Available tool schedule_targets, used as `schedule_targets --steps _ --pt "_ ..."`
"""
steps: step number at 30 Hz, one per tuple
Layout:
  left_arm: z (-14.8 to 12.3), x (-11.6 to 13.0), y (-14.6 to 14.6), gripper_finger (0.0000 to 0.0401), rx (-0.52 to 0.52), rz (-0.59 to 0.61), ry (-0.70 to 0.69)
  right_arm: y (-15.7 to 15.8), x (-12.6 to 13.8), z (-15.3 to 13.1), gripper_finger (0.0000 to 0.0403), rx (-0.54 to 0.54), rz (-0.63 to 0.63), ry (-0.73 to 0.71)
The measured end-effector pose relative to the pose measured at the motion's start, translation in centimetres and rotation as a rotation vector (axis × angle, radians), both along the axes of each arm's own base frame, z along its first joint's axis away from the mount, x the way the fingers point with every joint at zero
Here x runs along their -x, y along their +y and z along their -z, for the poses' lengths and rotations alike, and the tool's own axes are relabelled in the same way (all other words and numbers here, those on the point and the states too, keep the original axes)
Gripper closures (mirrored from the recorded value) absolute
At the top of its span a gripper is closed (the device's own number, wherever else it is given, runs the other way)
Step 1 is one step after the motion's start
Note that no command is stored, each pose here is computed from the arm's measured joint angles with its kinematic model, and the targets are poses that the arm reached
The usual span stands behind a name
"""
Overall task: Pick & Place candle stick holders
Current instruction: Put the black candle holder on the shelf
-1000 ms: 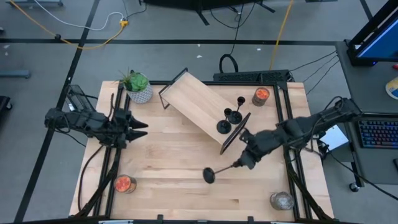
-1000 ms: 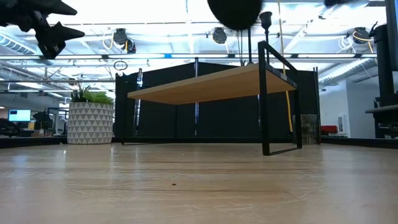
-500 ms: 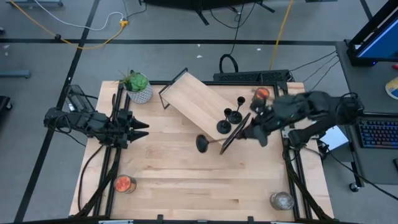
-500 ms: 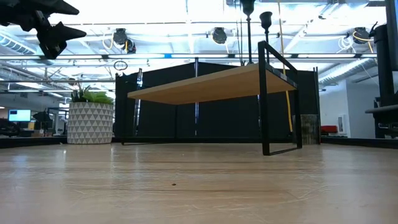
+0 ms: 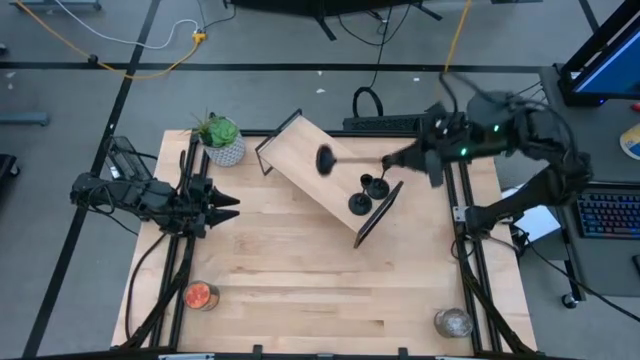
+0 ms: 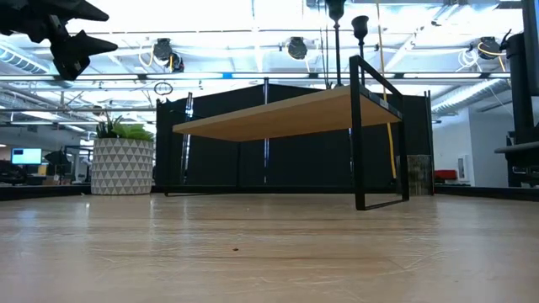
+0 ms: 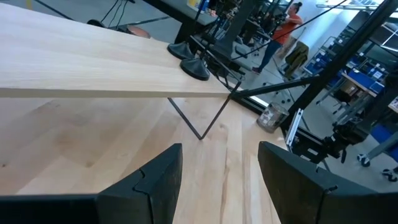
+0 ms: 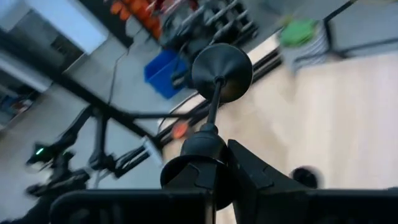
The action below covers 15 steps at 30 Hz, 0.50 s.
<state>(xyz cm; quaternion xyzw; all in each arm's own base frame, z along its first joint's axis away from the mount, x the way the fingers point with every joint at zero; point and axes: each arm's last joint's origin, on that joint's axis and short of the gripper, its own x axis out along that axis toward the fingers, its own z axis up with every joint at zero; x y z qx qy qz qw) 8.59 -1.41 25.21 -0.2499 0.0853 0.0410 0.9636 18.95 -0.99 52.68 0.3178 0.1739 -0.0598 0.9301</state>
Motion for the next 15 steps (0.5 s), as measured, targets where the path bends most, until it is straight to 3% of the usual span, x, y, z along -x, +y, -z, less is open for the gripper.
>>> schedule_targets --steps 8,15 --pt "-0.3 -0.1 0.0 0.0185 0.008 0.0 -0.029 -3.5 1.4 -0.2 0.0393 0.045 0.087 0.045" --pt "-0.4 -0.1 0.0 0.0185 0.013 0.0 -0.038 -6.6 0.4 1.3 0.0393 -0.021 0.105 0.145"
